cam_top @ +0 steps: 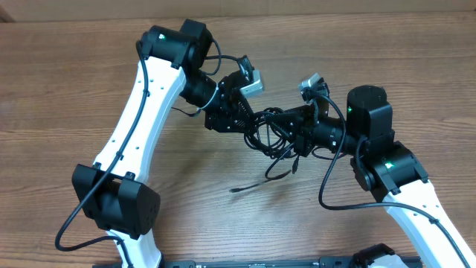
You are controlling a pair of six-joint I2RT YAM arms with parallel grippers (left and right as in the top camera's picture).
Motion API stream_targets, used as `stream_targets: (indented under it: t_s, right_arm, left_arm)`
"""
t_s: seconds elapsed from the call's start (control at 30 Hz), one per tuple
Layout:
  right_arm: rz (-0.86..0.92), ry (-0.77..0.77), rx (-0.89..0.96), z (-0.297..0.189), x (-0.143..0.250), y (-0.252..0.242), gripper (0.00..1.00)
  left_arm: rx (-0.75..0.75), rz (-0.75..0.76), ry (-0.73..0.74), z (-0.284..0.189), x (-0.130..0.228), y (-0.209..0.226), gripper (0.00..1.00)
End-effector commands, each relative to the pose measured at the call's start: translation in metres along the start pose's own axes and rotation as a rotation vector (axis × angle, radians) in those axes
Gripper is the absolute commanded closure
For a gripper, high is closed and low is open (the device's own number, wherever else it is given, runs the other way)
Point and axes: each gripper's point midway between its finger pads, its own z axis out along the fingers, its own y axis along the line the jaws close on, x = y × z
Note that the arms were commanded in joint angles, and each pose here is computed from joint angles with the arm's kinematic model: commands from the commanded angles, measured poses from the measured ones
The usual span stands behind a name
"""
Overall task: Untangle cables
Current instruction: 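Open the left gripper and pull it away, leaving coil in right gripper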
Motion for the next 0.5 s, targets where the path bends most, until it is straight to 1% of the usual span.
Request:
stream_targets:
  t_s: [0.0, 0.03, 0.07, 0.23, 0.47]
  right_arm:
    - [-0.023, -0.026, -0.002, -0.003, -0.011, 0.003, 0.96]
    - [-0.023, -0.026, -0.002, -0.003, -0.011, 0.003, 0.96]
    - [-0.022, -0.026, -0.002, -0.003, -0.011, 0.003, 0.96]
    - [-0.022, -0.025, -0.001, -0.003, -0.011, 0.003, 0.96]
    - [-0.06, -0.01, 0.004, -0.003, -0.007, 0.002, 0.96]
  left_arm:
    - [-0.038, 0.055, -0.007, -0.01, -0.008, -0.01, 0.79]
    - [-0.038, 0.055, -0.007, -0.01, -0.008, -0.01, 0.86]
    - [-0.038, 0.055, -0.007, -0.01, -0.008, -0.01, 0.96]
    - [-0.031, 0.053, -0.017, -0.01, -0.01, -0.011, 0.96]
    - [0.114, -0.006, -0.234, -0.017, -0.045, -0.035, 0.96]
